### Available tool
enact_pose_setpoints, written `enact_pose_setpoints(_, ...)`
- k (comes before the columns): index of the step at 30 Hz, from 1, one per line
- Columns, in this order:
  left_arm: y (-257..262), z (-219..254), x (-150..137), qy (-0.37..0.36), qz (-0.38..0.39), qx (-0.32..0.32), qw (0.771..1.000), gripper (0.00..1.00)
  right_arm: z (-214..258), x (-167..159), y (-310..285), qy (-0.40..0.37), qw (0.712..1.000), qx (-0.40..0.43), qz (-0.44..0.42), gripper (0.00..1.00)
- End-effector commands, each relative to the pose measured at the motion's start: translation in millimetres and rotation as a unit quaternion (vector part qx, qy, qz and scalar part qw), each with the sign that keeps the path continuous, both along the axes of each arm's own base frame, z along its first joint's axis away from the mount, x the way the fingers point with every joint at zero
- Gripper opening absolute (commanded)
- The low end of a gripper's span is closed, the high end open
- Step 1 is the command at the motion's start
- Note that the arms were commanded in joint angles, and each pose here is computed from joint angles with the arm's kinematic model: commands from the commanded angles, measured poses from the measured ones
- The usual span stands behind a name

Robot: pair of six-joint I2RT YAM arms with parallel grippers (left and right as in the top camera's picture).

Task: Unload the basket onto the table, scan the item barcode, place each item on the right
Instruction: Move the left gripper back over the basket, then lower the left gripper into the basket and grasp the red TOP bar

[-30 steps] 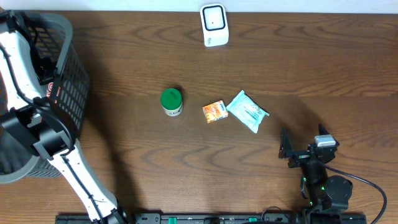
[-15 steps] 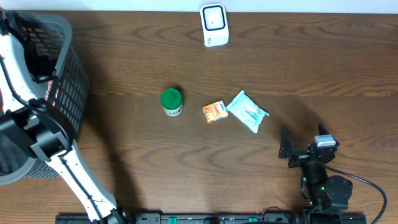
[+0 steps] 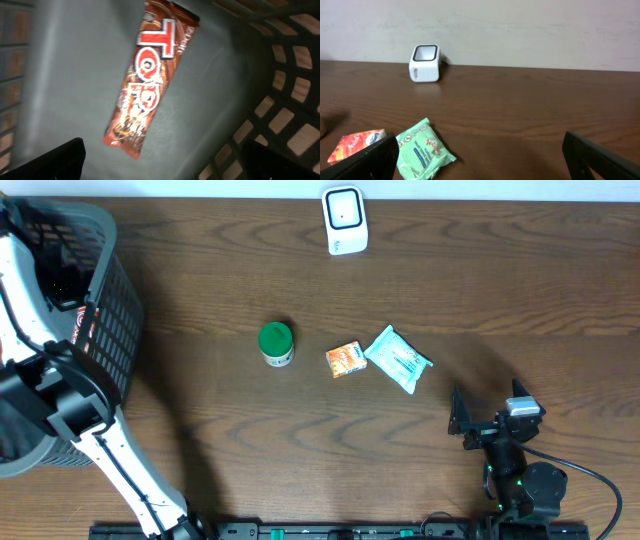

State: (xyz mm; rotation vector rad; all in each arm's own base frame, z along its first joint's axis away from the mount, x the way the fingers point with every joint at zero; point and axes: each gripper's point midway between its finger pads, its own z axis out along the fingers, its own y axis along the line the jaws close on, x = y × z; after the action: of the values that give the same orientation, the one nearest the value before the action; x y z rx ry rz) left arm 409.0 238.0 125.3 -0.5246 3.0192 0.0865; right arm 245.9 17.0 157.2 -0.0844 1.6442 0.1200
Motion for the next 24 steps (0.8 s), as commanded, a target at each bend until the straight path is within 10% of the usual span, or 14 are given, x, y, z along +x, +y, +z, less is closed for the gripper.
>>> enact_pose_setpoints(1, 1.3, 96.0, -7.1, -0.101, 0.004, 0.053, 0.993, 0.99, -0.8, -0.3, 2.1, 0.002, 1.0, 0.005, 0.005, 0.99)
enact_pose_setpoints(6, -9.9, 215.6, -26.1, -0.253, 0.043, 0.123, 0.959, 0.98, -0.8, -0.3, 2.1, 0.002, 1.0, 0.005, 0.005, 0.99)
enact_pose_setpoints(15, -40.3, 435.8, -78.6, -0.554, 0.053, 0.262, 0.789, 0.98, -0.8, -0.3, 2.1, 0.002, 1.0, 0.005, 0.005, 0.99)
enact_pose_setpoints(24, 10.5, 410.0, -79.0, -0.521, 0.161, 0.301, 0.783, 0.98, -0.8, -0.3, 2.1, 0.002, 1.0, 0.005, 0.005, 0.99)
